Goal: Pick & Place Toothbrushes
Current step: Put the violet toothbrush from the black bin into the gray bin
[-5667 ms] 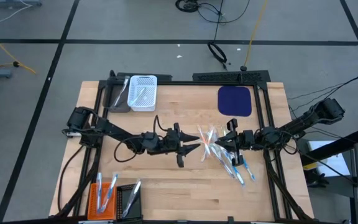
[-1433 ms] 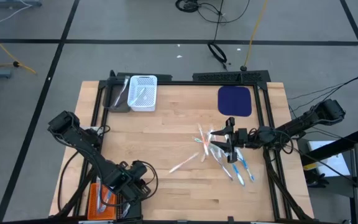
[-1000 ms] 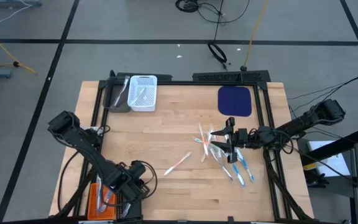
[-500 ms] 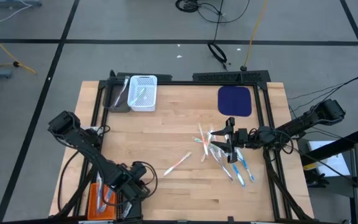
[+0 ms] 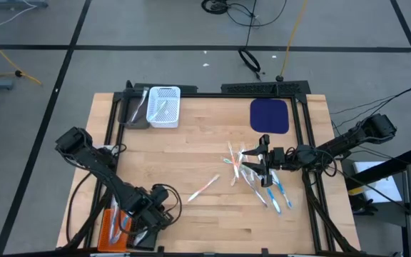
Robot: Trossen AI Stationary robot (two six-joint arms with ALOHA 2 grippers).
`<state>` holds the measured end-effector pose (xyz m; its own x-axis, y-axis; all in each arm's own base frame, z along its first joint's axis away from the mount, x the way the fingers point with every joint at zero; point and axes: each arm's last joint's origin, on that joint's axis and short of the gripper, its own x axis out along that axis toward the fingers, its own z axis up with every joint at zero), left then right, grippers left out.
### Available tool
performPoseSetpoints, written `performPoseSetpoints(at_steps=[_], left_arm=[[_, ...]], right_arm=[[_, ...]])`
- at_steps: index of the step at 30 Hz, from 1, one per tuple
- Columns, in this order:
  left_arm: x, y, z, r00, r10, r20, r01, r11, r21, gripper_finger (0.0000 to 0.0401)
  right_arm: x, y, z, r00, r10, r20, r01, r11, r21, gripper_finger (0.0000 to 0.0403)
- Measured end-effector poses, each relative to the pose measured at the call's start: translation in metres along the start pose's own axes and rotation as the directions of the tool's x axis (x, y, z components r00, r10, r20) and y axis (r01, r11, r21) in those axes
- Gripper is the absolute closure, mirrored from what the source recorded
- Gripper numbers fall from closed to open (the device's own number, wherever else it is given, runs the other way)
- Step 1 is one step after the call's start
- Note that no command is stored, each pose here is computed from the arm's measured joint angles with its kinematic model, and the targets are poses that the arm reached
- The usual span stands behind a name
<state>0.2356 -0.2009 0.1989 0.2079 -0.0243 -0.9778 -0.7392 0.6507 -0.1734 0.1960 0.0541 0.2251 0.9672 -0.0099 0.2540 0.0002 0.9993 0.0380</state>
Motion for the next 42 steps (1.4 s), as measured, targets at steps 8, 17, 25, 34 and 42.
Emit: performPoseSetpoints(at_steps=[8, 17, 25, 34, 42], left_arm=[[0.0, 0.0, 0.003, 1.0, -0.001, -0.016, 0.001, 1.0, -0.01, 0.0393], [-0.02, -0.016, 0.007, 0.997, -0.073, 0.024, 0.071, 0.996, 0.058, 0.0398], [-0.061, -0.019, 0.016, 0.985, 0.03, 0.167, -0.047, 0.994, 0.096, 0.0398], [-0.114, -0.005, 0.027, 0.861, 0.174, 0.477, -0.259, 0.959, 0.117, 0.0399], [-0.141, 0.036, 0.04, 0.779, 0.154, 0.608, -0.229, 0.972, 0.046, 0.04]], right_arm=[[0.0, 0.0, 0.0, 1.0, 0.0, 0.0, 0.0, 1.0, 0.0, 0.0246], [0.0, 0.0, 0.0, 1.0, 0.0, 0.0, 0.0, 1.0, -0.001, 0.0246], [0.0, 0.0, 0.0, 1.0, 0.0, 0.0, 0.0, 1.0, 0.0, 0.0246], [0.0, 0.0, 0.0, 1.0, 0.0, -0.001, 0.0, 1.0, 0.0, 0.0246], [0.0, 0.0, 0.0, 1.0, 0.0, -0.001, 0.0, 1.0, 0.0, 0.0246]])
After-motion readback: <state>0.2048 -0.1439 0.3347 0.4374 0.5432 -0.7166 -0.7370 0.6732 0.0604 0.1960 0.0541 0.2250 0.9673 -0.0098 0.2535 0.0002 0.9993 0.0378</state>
